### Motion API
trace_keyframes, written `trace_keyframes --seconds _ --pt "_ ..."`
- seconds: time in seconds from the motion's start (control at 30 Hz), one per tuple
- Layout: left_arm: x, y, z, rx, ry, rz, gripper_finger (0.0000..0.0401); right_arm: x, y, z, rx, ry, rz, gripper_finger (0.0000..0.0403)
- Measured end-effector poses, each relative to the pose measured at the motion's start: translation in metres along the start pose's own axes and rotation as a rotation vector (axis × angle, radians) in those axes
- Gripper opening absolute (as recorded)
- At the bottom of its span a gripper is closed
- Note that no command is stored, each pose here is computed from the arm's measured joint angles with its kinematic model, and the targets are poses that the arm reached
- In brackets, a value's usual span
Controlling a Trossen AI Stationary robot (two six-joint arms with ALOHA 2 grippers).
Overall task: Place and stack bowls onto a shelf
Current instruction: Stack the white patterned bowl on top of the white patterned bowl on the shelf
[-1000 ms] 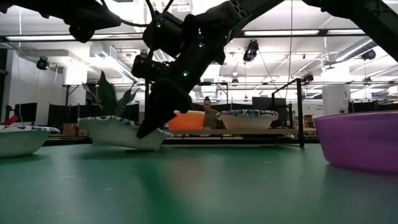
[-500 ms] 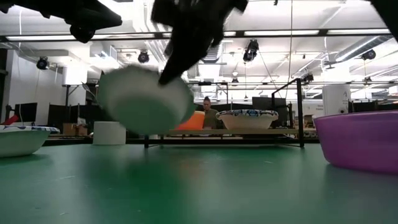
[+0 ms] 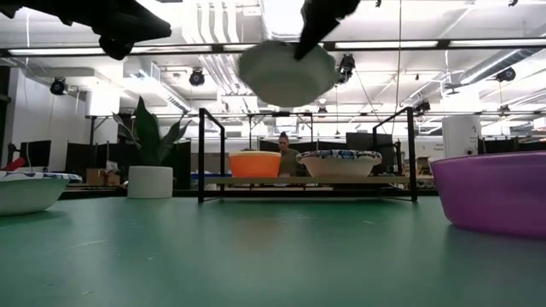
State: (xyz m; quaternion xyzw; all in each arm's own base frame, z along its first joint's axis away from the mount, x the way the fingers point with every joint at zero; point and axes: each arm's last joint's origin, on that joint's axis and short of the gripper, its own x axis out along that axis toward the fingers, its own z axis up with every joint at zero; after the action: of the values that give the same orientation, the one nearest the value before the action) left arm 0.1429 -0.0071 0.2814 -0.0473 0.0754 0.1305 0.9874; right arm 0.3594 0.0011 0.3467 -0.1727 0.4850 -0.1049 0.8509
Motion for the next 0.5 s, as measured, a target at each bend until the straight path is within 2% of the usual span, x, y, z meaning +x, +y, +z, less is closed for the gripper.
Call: trace_keyframes --seconds 0.17,0.33,0.5 --pt "0.003 -0.001 -0.001 0.005 0.006 0.001 0.0057 0.011 -0.032 -0.020 0.104 0.132 -0.108 0.0013" --pt "0.003 -0.001 -0.001 0.010 0.010 0.001 0.0057 0.041 -0.059 -0.048 0.184 0.257 -0.142 0.0013" --pt "0.003 -0.001 -0.001 0.011 0.011 0.002 0.0057 0.072 -0.068 -0.074 0.226 0.321 -0.148 0.0013"
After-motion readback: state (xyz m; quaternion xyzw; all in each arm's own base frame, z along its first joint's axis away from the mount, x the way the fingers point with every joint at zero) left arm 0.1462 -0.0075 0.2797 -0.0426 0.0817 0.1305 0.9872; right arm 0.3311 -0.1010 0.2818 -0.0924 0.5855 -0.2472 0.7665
